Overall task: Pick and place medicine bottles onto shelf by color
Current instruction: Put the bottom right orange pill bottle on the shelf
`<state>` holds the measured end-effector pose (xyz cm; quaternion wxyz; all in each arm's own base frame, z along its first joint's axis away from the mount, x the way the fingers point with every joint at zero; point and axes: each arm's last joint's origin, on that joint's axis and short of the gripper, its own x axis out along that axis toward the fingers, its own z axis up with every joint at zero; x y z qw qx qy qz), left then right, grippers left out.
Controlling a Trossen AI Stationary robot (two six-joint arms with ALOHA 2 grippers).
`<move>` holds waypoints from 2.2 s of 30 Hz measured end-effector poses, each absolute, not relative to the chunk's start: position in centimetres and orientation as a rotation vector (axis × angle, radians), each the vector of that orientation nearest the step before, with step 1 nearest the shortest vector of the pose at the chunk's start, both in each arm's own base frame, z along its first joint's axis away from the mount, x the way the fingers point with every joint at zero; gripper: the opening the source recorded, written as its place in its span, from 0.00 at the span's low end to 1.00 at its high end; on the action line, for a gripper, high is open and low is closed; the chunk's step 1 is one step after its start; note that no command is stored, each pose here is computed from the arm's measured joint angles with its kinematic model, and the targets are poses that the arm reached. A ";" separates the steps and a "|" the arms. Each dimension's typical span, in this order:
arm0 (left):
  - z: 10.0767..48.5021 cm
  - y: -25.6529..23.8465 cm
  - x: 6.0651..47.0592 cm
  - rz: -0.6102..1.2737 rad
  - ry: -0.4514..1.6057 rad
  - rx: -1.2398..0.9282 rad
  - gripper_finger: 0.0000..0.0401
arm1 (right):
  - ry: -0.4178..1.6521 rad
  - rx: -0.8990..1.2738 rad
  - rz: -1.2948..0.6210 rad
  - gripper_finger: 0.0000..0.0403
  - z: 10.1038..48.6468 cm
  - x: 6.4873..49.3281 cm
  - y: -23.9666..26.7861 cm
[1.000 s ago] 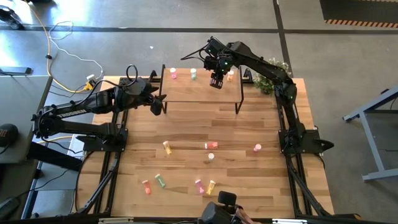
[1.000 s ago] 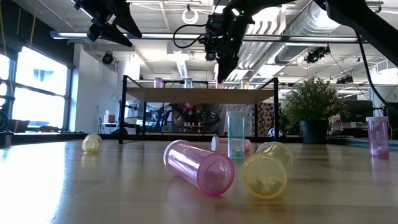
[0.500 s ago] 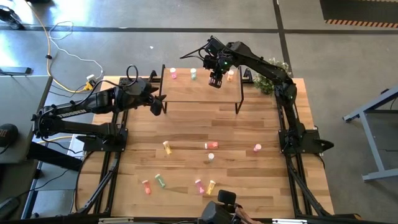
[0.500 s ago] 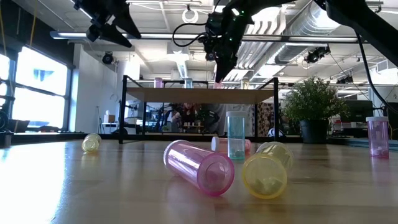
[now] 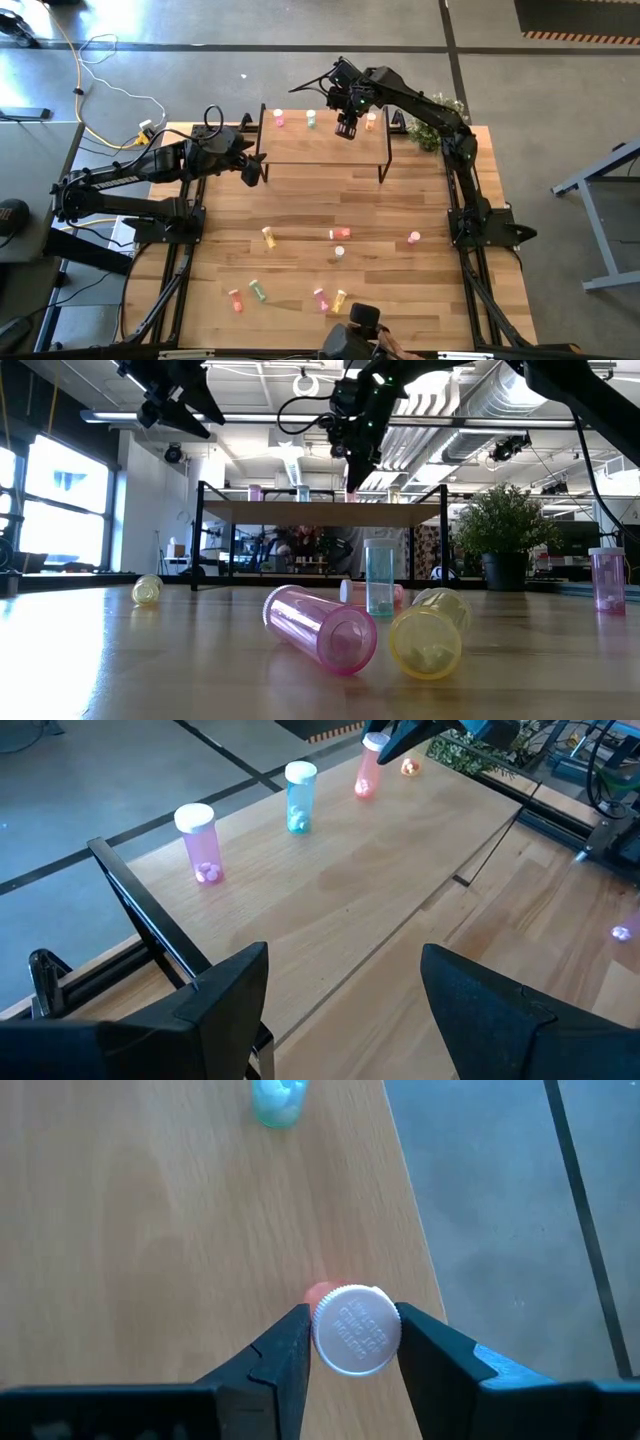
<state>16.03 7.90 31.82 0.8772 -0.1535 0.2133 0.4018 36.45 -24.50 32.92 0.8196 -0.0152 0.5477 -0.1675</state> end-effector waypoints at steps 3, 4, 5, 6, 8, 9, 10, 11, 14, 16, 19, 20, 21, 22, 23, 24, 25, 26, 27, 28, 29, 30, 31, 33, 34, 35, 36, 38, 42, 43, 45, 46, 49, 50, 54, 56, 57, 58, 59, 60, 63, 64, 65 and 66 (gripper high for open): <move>31.8 7.9 16.0 0.837 0.447 -0.317 0.64 | 1.167 -0.035 -0.353 0.34 32.9 36.4 -24.5; 31.8 7.9 16.0 0.835 0.450 -0.310 0.64 | 1.169 -0.033 -0.350 0.34 32.9 36.4 -24.5; 31.8 7.9 16.0 0.833 0.452 -0.304 0.64 | 1.173 -0.031 -0.348 0.34 32.9 36.4 -24.5; 31.8 7.9 16.0 0.832 0.455 -0.299 0.64 | 1.177 -0.028 -0.343 0.34 32.9 36.4 -24.4; 31.8 7.9 16.0 0.831 0.456 -0.296 0.64 | 1.176 -0.019 -0.330 0.34 32.8 36.4 -24.4; 31.8 7.9 16.0 0.831 0.456 -0.296 0.64 | 1.173 -0.014 -0.321 0.34 32.8 36.4 -24.3; 31.8 7.9 16.0 0.831 0.456 -0.296 0.64 | 1.172 -0.011 -0.316 0.34 32.8 36.4 -24.3; 31.8 7.9 16.0 0.831 0.456 -0.296 0.64 | 1.173 -0.010 -0.314 0.34 32.8 36.4 -24.3; 31.8 7.9 16.0 0.831 0.456 -0.296 0.64 | 1.176 -0.016 -0.317 0.34 32.8 36.3 -24.3; 31.8 7.9 16.0 0.831 0.456 -0.296 0.64 | 1.178 -0.023 -0.313 0.34 32.8 36.3 -24.3; 31.8 7.9 16.0 0.831 0.456 -0.296 0.64 | 1.178 -0.023 -0.314 0.34 32.8 36.3 -24.3; 31.8 7.9 16.0 0.831 0.456 -0.296 0.64 | 1.179 -0.024 -0.316 0.34 32.8 36.3 -24.3; 31.8 7.9 16.0 0.831 0.456 -0.296 0.64 | 1.179 -0.025 -0.315 0.34 32.8 36.3 -24.3; 31.8 7.9 16.0 0.831 0.456 -0.296 0.64 | 1.180 -0.029 -0.313 0.34 32.8 36.3 -24.3; 31.8 7.9 16.0 0.831 0.456 -0.296 0.64 | 1.180 -0.031 -0.312 0.34 32.8 36.3 -24.3; 31.8 7.9 16.0 0.831 0.456 -0.296 0.64 | 1.180 -0.031 -0.312 0.34 32.8 36.3 -24.3; 31.8 7.9 16.0 0.831 0.456 -0.296 0.64 | 1.180 -0.031 -0.312 0.34 32.8 36.3 -24.3; 31.8 7.9 16.0 0.831 0.456 -0.296 0.64 | 1.180 -0.031 -0.312 0.34 32.8 36.3 -24.3; 31.8 7.9 16.0 0.831 0.456 -0.296 0.64 | 1.180 -0.031 -0.312 0.34 32.8 36.3 -24.3; 31.8 7.9 16.0 0.831 0.456 -0.296 0.64 | 1.180 -0.031 -0.312 0.34 32.8 36.3 -24.3; 31.8 7.9 16.0 0.831 0.456 -0.296 0.64 | 1.180 -0.031 -0.312 0.34 32.8 36.3 -24.3; 31.8 7.9 16.0 0.831 0.456 -0.296 0.64 | 1.180 -0.030 -0.312 0.34 32.8 36.3 -24.3; 31.8 7.9 16.0 0.831 0.456 -0.296 0.64 | 1.180 -0.029 -0.313 0.34 32.8 36.3 -24.3; 31.8 7.9 16.0 0.831 0.456 -0.296 0.64 | 1.179 -0.027 -0.314 0.34 32.8 36.3 -24.3; 31.8 7.9 16.0 0.831 0.455 -0.296 0.64 | 1.179 -0.027 -0.314 0.34 32.8 36.3 -24.3; 31.8 7.9 16.0 0.831 0.456 -0.296 0.64 | 1.179 -0.027 -0.314 0.33 32.8 36.3 -24.3; 31.8 7.9 16.0 0.831 0.456 -0.296 0.64 | 1.179 -0.027 -0.314 0.33 32.8 36.3 -24.3; 31.8 7.9 16.0 0.831 0.456 -0.296 0.64 | 1.180 -0.030 -0.312 0.33 32.8 36.3 -24.3; 31.8 7.9 16.0 0.831 0.455 -0.296 0.64 | 1.171 -0.034 -0.315 0.35 32.9 36.4 -24.4; 31.8 7.9 16.0 0.831 0.456 -0.296 0.64 | 1.171 -0.034 -0.315 0.36 32.9 36.4 -24.4; 31.8 7.9 16.0 0.831 0.456 -0.296 0.64 | 1.171 -0.034 -0.315 0.39 32.9 36.4 -24.4; 31.8 7.9 16.0 0.831 0.456 -0.296 0.64 | 1.171 -0.034 -0.315 0.41 32.9 36.4 -24.4; 31.8 7.9 16.0 0.831 0.456 -0.296 0.64 | 1.169 -0.035 -0.316 0.46 32.9 36.4 -24.4; 31.8 7.9 16.0 0.831 0.455 -0.296 0.64 | 1.166 -0.038 -0.319 0.47 32.9 36.5 -24.4; 31.8 7.9 16.0 0.831 0.456 -0.296 0.64 | 1.179 -0.062 -0.360 0.48 32.9 36.4 -24.5; 31.8 7.9 16.0 0.831 0.456 -0.296 0.64 | 1.184 -0.056 -0.364 0.48 32.9 36.4 -24.5; 31.8 7.9 16.0 0.831 0.456 -0.296 0.64 | 1.187 -0.053 -0.365 0.48 32.9 36.3 -24.5; 31.8 7.9 16.0 0.831 0.456 -0.296 0.64 | 1.190 -0.052 -0.364 0.48 32.9 36.3 -24.5; 31.8 7.9 16.0 0.831 0.456 -0.296 0.64 | 1.191 -0.050 -0.364 0.48 32.9 36.3 -24.5; 31.8 7.9 16.0 0.831 0.456 -0.296 0.64 | 1.191 -0.049 -0.364 0.48 32.9 36.3 -24.5; 31.8 7.9 16.0 0.831 0.456 -0.296 0.64 | 1.191 -0.048 -0.364 0.48 32.9 36.3 -24.5; 31.8 7.9 16.0 0.831 0.455 -0.296 0.64 | 1.191 -0.048 -0.363 0.48 32.9 36.3 -24.5; 31.8 7.9 16.0 0.831 0.455 -0.296 0.64 | 1.191 -0.048 -0.363 0.48 32.9 36.3 -24.5; 31.8 7.9 16.0 0.831 0.456 -0.296 0.64 | 1.191 -0.048 -0.363 0.48 32.9 36.3 -24.5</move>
